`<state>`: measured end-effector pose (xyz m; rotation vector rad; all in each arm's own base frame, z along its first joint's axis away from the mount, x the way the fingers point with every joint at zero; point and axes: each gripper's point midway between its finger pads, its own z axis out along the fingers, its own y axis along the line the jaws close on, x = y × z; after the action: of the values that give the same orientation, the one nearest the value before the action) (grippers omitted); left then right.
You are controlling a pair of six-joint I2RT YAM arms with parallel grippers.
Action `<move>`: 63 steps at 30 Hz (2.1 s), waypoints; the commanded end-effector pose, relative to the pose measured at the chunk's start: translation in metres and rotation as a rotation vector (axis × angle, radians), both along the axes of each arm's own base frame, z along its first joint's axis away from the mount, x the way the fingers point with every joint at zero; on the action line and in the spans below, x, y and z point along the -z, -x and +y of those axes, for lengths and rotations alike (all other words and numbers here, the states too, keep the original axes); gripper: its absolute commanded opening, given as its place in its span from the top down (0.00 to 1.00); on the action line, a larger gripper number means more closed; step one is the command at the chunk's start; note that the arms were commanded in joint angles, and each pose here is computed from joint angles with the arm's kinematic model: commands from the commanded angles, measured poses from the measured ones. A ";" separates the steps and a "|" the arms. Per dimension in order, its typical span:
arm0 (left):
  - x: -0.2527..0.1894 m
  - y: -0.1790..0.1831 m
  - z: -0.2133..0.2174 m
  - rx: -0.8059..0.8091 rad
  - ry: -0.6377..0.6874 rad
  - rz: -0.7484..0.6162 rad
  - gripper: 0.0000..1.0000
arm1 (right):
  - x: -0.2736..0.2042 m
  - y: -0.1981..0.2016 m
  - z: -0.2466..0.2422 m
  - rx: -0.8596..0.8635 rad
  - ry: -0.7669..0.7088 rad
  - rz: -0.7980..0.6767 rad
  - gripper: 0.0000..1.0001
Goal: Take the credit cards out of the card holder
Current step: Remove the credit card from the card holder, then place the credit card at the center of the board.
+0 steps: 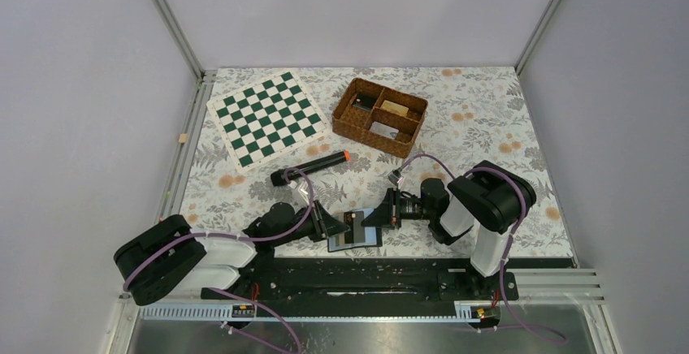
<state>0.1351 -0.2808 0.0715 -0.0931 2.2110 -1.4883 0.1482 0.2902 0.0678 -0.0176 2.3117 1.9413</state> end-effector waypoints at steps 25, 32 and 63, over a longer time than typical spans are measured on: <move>-0.029 -0.006 0.008 -0.061 0.187 0.040 1.00 | -0.006 -0.007 0.005 0.024 -0.023 0.000 0.76; -0.014 -0.010 0.021 -0.105 0.091 0.032 1.00 | 0.003 -0.011 -0.003 0.071 0.002 0.012 0.94; -0.068 -0.023 0.053 -0.148 -0.170 -0.186 1.00 | 0.038 -0.028 -0.044 0.359 0.314 0.131 0.36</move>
<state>0.1544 -0.2289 0.1280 -0.0970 2.1501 -1.2023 0.1701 0.2601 0.0402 0.4804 2.4164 1.6481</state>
